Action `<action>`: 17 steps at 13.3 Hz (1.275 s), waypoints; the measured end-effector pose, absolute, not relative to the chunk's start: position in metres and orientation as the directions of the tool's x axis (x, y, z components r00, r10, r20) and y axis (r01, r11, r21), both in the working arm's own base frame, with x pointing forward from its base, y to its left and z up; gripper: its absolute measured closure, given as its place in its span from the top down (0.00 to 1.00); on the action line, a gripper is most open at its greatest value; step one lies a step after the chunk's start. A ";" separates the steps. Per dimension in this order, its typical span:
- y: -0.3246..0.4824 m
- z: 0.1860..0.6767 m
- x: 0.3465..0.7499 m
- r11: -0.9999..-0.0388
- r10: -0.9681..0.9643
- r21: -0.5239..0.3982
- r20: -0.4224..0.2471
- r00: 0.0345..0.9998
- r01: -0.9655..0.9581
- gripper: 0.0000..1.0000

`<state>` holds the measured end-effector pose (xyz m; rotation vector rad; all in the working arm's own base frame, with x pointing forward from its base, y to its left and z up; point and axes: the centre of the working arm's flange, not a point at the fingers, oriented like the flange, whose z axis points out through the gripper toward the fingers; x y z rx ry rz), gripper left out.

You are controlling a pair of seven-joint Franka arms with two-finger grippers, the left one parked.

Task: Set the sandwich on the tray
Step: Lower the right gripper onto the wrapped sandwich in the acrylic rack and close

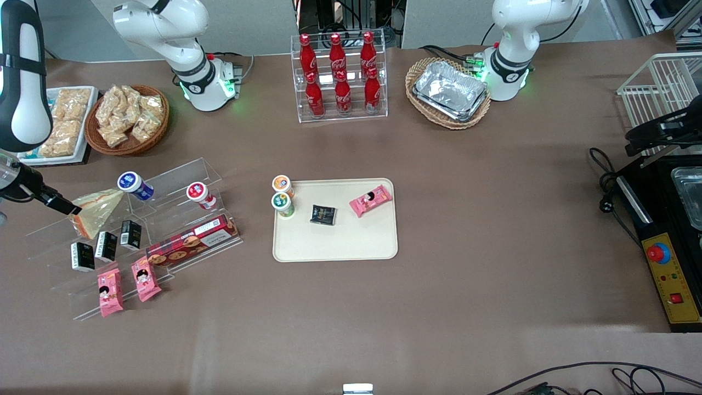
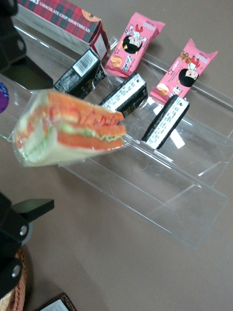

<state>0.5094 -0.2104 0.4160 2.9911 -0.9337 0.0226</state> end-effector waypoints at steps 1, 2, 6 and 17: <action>-0.210 0.418 0.509 -0.822 -0.569 -0.001 0.020 0.822 -0.569 1.00; -0.209 0.420 0.510 -0.823 -0.568 -0.005 0.023 0.823 -0.568 1.00; -0.204 0.420 0.512 -0.828 -0.561 -0.009 0.030 0.827 -0.561 1.00; -0.201 0.370 0.521 -0.829 -0.559 0.026 0.009 0.829 -0.559 0.72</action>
